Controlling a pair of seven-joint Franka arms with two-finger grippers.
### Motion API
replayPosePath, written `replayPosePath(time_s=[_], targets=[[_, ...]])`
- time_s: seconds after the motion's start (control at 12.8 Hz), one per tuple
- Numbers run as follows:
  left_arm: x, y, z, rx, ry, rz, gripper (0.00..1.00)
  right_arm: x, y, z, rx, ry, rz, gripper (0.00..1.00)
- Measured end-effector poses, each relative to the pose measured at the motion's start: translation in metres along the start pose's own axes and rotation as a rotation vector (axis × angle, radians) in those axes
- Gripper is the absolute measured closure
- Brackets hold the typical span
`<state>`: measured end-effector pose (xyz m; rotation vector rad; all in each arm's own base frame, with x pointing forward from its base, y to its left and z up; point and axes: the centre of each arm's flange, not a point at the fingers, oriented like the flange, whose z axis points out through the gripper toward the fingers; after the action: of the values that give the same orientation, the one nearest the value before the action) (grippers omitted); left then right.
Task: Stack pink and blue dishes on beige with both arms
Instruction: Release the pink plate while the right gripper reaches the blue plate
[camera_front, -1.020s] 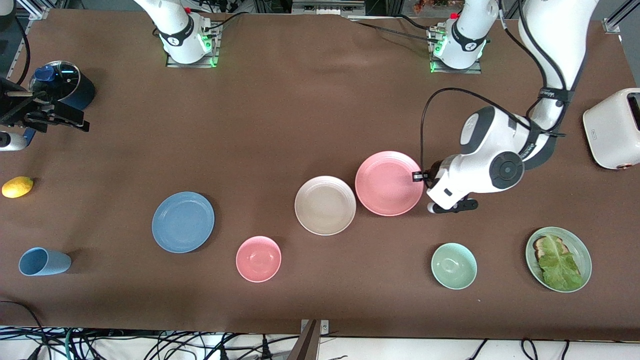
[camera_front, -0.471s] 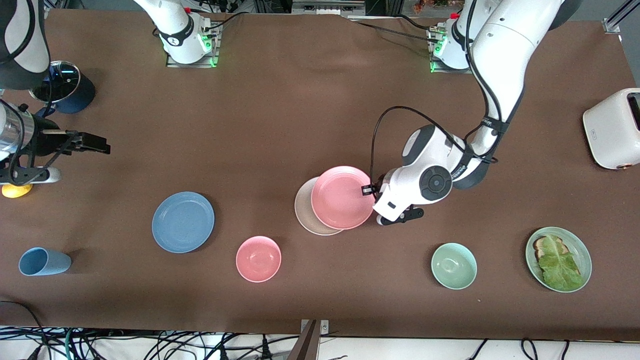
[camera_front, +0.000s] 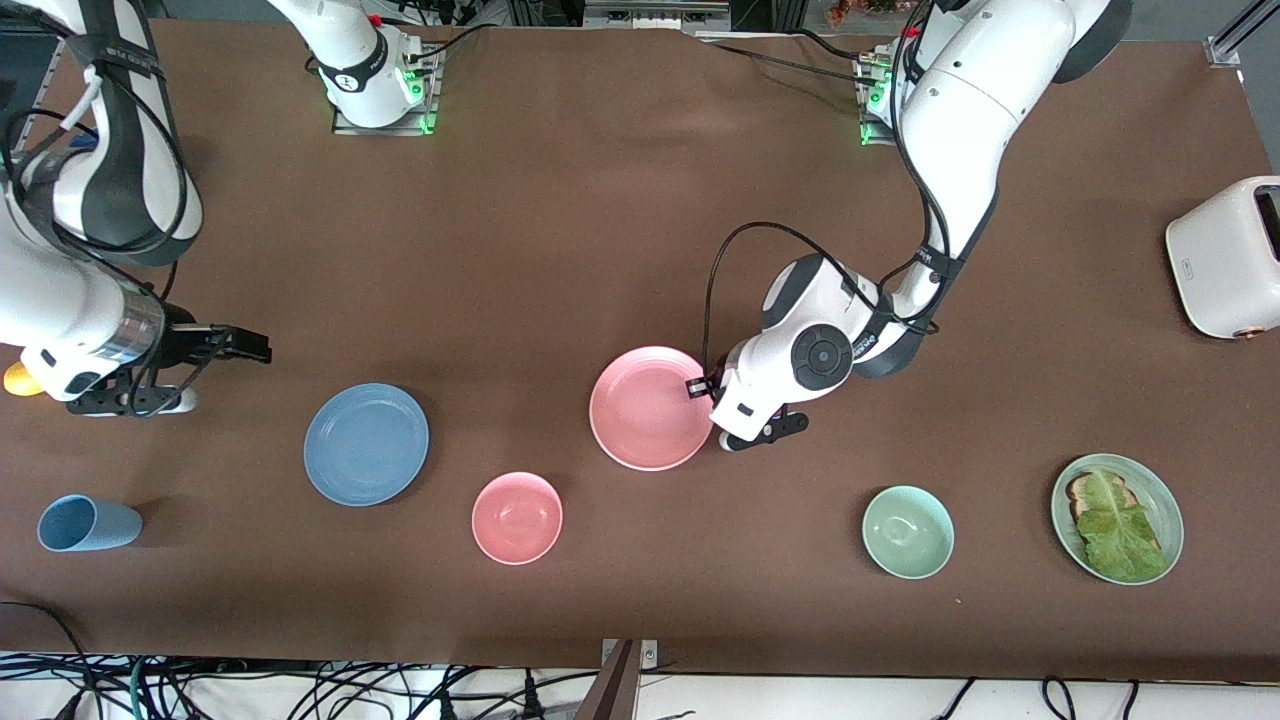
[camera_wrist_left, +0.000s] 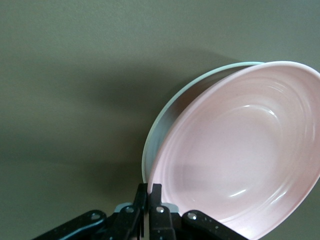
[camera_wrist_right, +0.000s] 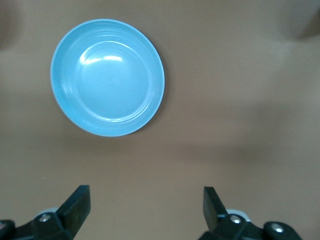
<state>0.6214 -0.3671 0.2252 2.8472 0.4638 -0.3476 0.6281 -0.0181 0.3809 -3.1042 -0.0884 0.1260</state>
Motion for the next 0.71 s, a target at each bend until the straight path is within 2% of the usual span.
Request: replayPosePath(time_s=[0.16, 0.24, 0.47, 0.71], targets=[[0.002, 0.0, -0.001, -0.002, 0.004, -0.002, 0.95, 0.0, 0.012, 0.033, -0.008, 0.055, -0.015, 0.0], [0.004, -0.001, -0.003, -0.003, 0.009, -0.004, 0.89, 0.001, 0.015, 0.054, -0.011, 0.075, -0.015, 0.0], [0.014, -0.005, -0.013, -0.012, 0.027, -0.007, 0.56, 0.009, 0.017, 0.111, -0.013, 0.09, -0.014, 0.01], [0.031, -0.022, -0.031, 0.015, 0.041, -0.021, 0.23, 0.011, 0.018, 0.131, -0.012, 0.084, -0.013, 0.01]])
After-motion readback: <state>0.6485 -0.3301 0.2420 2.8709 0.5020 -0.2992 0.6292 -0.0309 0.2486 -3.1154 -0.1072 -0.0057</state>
